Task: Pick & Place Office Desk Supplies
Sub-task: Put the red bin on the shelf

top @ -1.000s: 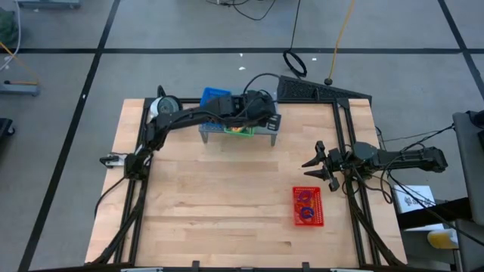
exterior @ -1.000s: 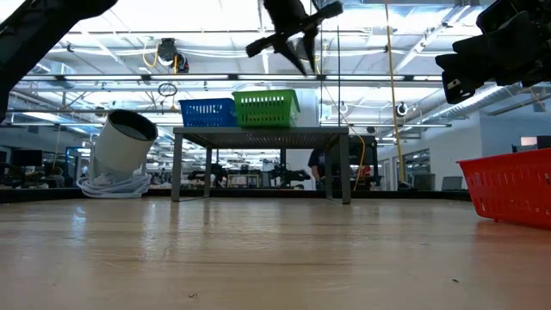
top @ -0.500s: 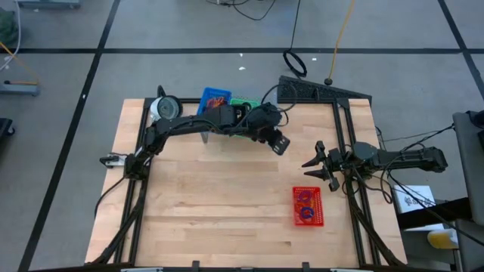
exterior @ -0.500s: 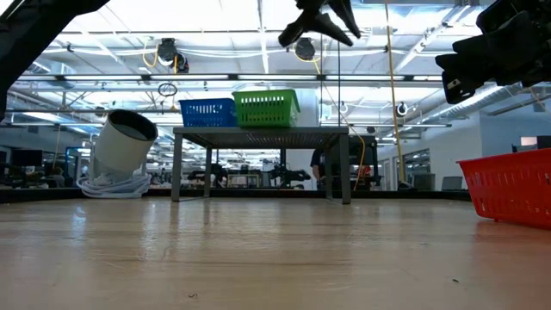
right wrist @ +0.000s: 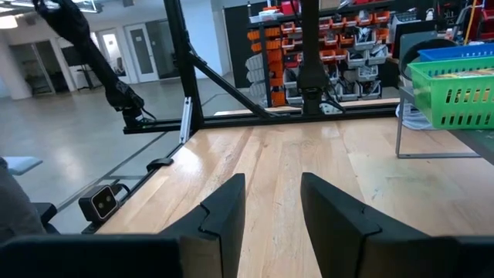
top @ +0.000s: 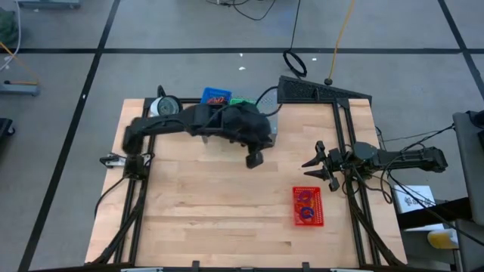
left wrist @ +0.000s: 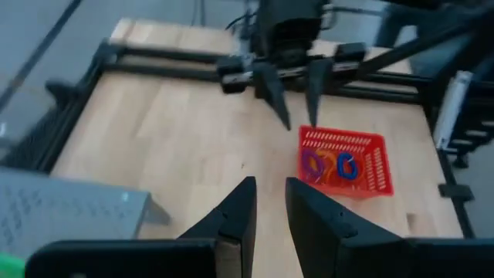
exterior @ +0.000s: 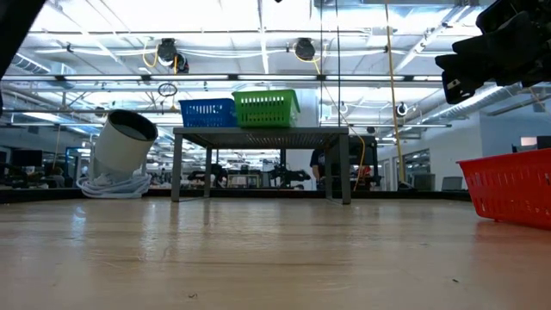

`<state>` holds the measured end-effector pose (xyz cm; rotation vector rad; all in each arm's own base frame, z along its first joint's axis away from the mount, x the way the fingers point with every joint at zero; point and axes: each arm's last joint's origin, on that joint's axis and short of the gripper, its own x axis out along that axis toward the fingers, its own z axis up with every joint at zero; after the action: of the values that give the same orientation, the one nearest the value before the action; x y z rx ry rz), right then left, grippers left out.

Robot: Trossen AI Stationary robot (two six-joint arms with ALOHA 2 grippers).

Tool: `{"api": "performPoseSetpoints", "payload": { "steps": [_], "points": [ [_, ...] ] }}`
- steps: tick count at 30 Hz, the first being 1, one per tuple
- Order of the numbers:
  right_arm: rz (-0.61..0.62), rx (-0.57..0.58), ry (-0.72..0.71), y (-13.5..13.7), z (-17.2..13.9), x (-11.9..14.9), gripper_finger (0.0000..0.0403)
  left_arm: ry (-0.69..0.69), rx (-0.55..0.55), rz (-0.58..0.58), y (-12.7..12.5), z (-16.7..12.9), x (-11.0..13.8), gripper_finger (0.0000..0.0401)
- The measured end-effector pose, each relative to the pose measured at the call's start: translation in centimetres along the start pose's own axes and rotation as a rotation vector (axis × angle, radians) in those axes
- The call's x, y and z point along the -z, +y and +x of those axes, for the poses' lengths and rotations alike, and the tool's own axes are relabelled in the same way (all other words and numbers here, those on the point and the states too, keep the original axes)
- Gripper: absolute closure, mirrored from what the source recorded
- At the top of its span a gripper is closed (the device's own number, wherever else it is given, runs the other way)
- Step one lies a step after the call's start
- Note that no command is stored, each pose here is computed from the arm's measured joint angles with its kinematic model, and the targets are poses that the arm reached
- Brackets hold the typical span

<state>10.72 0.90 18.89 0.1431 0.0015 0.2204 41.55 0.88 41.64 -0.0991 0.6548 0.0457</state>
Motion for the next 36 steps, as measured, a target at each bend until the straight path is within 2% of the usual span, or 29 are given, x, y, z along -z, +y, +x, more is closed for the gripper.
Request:
{"api": "performPoseSetpoints", "payload": {
  "steps": [2, 7, 10, 16, 22, 28, 36],
  "points": [
    [0.0, 0.0, -0.001, 0.0, 0.0, 0.0, 0.0287, -0.047, 0.041, 0.047, -0.2, -0.6, 0.8, 0.0323],
    [0.0, 0.0, -0.002, 0.0, 0.0, 0.0, 0.0287, -0.337, 0.206, 0.1, -1.0, -1.9, 4.6, 0.0322],
    [0.0, 0.0, -0.001, 0.0, 0.0, 0.0, 0.0287, -0.449, 0.226, 0.123, -0.9, -2.2, 8.0, 0.0323],
    [0.0, 0.0, -0.001, 0.0, 0.0, 0.0, 0.0287, -0.654, 0.242, 0.145, -0.2, -4.7, 14.4, 0.0323],
    [0.0, 0.0, -0.001, 0.0, 0.0, 0.0, 0.0287, -0.694, 0.238, 0.145, 0.6, -6.3, 20.2, 0.0323],
    [0.0, 0.0, 0.0, 0.0, 0.0, 0.0, 0.0287, -0.728, 0.178, 0.136, 1.5, -8.1, 25.4, 0.0323],
    [0.0, 0.0, 0.0, 0.0, 0.0, 0.0, 0.0287, -0.808, 0.148, 0.131, 2.5, -10.3, 30.0, 0.0323]
  ]
}}
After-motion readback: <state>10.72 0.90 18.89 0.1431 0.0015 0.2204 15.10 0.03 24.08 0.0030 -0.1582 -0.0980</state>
